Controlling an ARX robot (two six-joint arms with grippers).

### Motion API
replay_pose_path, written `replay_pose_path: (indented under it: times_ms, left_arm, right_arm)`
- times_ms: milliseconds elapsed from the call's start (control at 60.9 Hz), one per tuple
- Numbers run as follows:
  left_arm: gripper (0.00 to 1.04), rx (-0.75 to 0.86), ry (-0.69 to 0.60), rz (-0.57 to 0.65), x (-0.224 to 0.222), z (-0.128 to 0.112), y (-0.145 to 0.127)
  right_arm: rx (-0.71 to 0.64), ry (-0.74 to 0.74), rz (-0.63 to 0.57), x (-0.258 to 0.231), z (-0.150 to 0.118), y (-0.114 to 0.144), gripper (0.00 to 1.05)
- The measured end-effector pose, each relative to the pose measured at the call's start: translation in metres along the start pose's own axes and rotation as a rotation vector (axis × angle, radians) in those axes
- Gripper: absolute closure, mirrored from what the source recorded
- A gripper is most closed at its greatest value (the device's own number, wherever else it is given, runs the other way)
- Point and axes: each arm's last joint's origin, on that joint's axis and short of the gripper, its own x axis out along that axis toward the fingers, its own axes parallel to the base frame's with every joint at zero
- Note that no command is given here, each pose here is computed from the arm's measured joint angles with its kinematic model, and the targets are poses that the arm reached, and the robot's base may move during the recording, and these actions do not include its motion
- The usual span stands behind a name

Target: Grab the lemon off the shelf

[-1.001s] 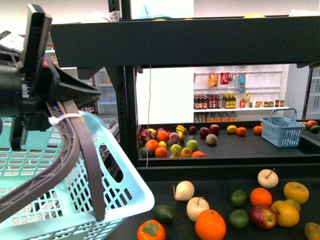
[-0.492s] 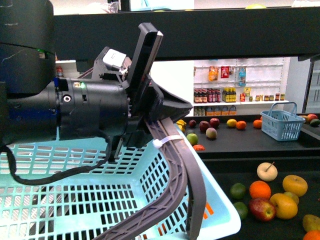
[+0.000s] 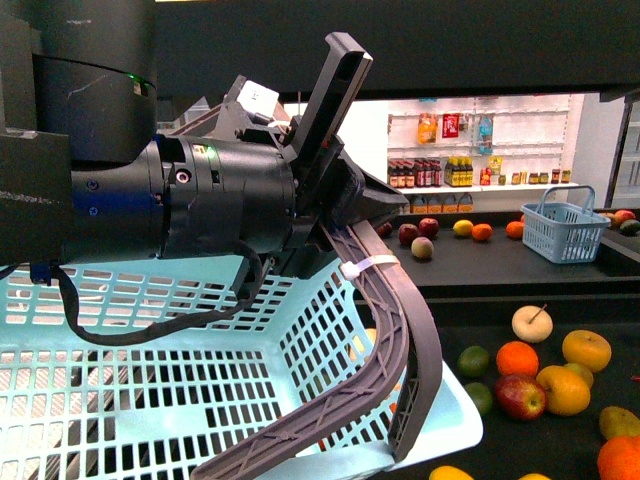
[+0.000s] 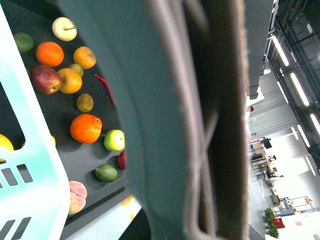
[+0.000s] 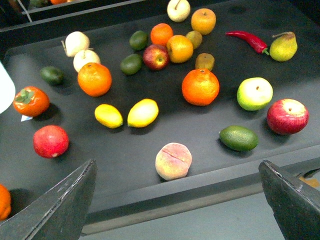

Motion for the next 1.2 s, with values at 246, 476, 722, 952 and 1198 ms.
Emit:
replay_pose_path:
  times_ms: [246, 476, 722, 952, 1198]
  left_arm:
    - [0.99, 0.002, 0.001, -0.001, 0.000, 0.000, 0.000]
    - [0.99, 0.003, 0.000, 0.000, 0.000, 0.000, 0.000]
    - [0.99, 0.002, 0.001, -0.001, 0.000, 0.000, 0.000]
    - [0.99, 0.002, 0.001, 0.000, 0.000, 0.000, 0.000]
    - [0.99, 0.002, 0.001, -0.001, 0.000, 0.000, 0.000]
  right_arm:
    - [0.109, 0.234, -0.052, 0.107, 0.017, 0.017, 0.07]
    - [0.197, 0.462, -0.170, 0.209, -0.024, 0.018, 0.07]
    - [0.306, 0.464, -0.155, 0.272, -0.028, 0.033, 0.07]
    - [0.379, 0.500, -0.177, 0.316, -0.044, 0.049, 0.07]
    - [0.412, 0.477, -0.162, 0.352, -0.049, 0.062, 0.07]
